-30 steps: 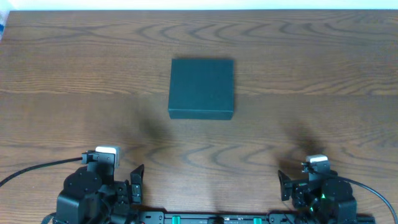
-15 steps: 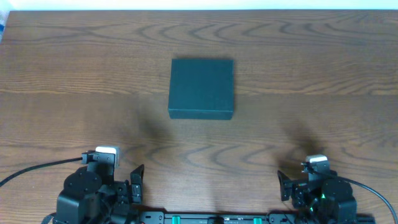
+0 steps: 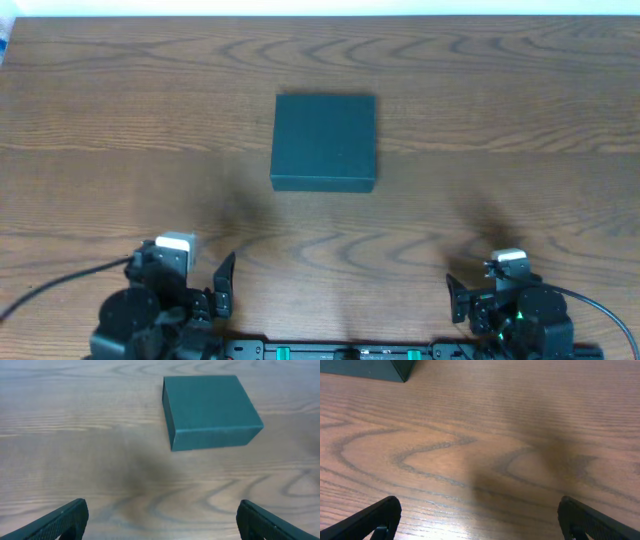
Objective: Pack container
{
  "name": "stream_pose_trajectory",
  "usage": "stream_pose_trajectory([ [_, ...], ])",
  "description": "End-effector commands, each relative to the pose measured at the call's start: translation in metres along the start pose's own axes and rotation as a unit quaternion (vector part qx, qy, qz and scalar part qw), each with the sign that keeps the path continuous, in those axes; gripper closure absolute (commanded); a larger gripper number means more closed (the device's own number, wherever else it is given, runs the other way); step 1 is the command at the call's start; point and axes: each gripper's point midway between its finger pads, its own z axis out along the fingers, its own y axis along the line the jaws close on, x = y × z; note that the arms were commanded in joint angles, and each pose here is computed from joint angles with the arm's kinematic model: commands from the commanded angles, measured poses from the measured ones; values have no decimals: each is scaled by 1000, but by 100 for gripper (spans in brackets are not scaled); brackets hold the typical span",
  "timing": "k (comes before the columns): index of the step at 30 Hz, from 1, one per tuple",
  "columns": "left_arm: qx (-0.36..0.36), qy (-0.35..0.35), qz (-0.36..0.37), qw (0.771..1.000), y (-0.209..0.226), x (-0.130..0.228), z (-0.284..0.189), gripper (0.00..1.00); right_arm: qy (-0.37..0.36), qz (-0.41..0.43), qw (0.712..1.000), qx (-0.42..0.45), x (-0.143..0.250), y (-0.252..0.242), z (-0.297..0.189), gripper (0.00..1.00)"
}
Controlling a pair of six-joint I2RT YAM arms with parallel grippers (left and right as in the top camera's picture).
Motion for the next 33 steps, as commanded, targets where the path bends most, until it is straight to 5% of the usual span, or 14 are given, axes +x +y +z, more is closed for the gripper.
stream_pose_trajectory([
  [1, -9, -3, 18, 1000, 6, 23, 13, 5, 1, -4, 1000, -2, 2, 0, 1, 1],
  [20, -35, 72, -7, 997, 19, 114, 76, 5, 1, -4, 1000, -2, 2, 0, 1, 1],
  [33, -46, 83, -38, 995, 22, 126, 86, 5, 1, -4, 1000, -2, 2, 0, 1, 1],
])
